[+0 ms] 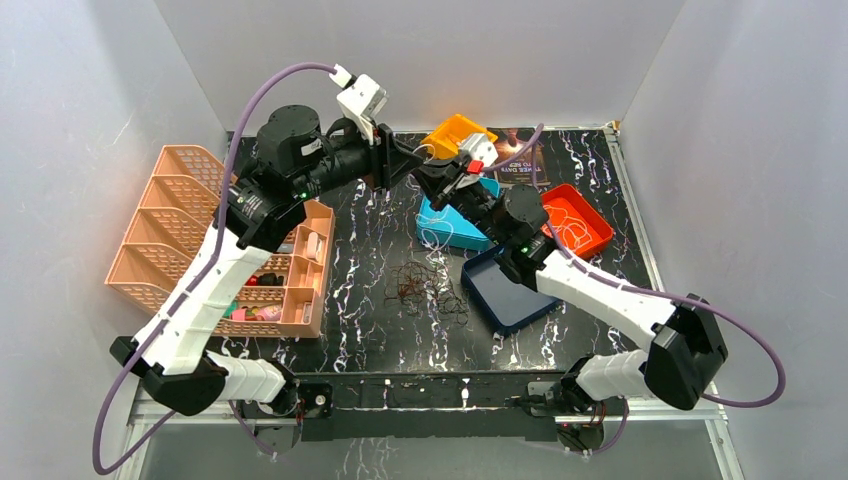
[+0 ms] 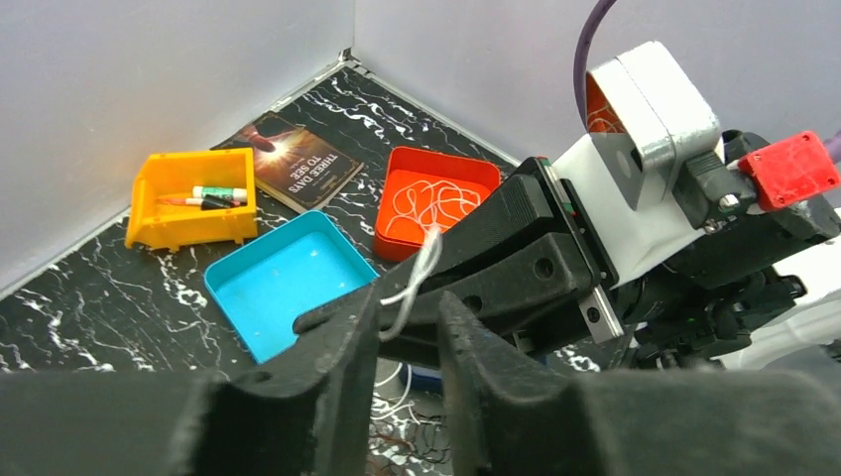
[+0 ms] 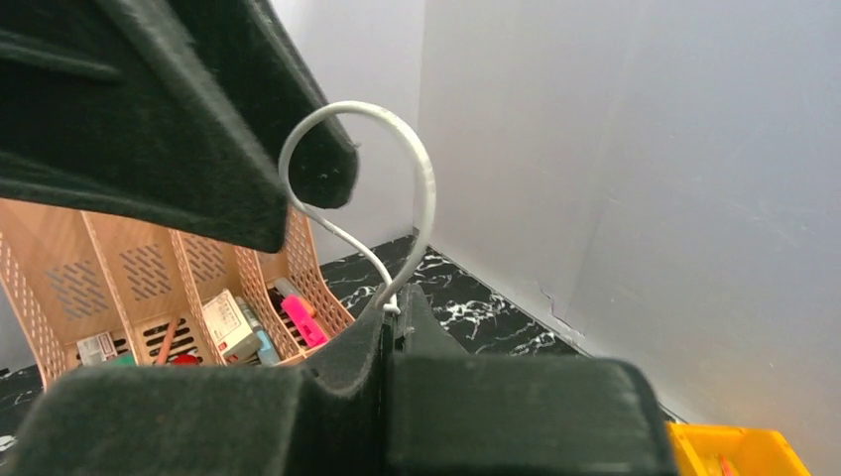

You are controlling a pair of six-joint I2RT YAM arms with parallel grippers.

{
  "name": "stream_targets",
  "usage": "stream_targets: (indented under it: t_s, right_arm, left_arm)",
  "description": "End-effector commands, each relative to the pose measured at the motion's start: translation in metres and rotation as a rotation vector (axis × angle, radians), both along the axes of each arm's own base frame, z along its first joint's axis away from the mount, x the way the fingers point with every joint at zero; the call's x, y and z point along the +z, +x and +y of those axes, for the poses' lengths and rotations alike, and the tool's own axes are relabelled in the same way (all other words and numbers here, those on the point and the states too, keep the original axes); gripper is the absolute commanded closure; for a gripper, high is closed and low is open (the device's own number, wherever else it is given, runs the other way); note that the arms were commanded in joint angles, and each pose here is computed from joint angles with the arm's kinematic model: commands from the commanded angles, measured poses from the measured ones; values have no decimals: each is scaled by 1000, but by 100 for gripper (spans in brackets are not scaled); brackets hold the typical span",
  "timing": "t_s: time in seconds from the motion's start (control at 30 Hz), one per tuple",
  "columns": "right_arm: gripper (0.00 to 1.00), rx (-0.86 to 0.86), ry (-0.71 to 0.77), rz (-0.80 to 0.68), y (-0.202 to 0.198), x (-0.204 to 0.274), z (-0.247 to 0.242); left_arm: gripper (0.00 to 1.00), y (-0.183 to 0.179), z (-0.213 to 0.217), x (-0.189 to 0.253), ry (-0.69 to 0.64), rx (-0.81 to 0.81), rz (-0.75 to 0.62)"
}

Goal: Untangle the cables

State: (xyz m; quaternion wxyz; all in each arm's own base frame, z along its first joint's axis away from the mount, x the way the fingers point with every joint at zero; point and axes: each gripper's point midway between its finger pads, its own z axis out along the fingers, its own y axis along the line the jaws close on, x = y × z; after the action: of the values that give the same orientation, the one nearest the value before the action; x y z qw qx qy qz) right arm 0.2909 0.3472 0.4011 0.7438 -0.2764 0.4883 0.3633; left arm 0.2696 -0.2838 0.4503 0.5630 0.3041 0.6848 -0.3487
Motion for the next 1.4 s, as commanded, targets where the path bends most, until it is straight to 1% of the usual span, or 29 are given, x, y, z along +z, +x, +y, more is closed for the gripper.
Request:
stream_targets:
  t_s: [0.0,0.13,0.3,0.4,0.6,0.7,0.87,1.07,1.23,1.37]
  right_arm:
    - [100,-87,66,-16,0,46,-23]
    - [100,-153,40,3,7,50,-33]
    - [100,-266,-15,36,19,44,-50]
    - [100,-341,-41,56,27,40,-64]
    - [100,-462,-86,95,42,34,-91]
    - [100,-501,-84,119,49,35,-105]
    - [100,-542,-58,150,58,48,-131]
    - [100,-615,-36,142,59,71,-160]
    - [100,-732,-27,134,61,85,-196]
    - [100,-839,-24,146,69,85,-227]
  left_arm:
    - [62,-16,11,26,-59,-7,-59]
    - [47,-16,11,22,-56,-6,-52]
    - [35,-18,15,23,-60,9,-58]
    - [30,-17,18,21,-61,22,-61]
    - [27,-13,16,9,-41,27,-41]
    - [26,-11,15,3,-31,33,-32]
    - [25,-5,14,-8,-9,52,-8]
    - [24,1,13,-26,18,67,30]
    - [24,4,10,-34,32,67,46]
    - [23,6,9,-38,42,68,54]
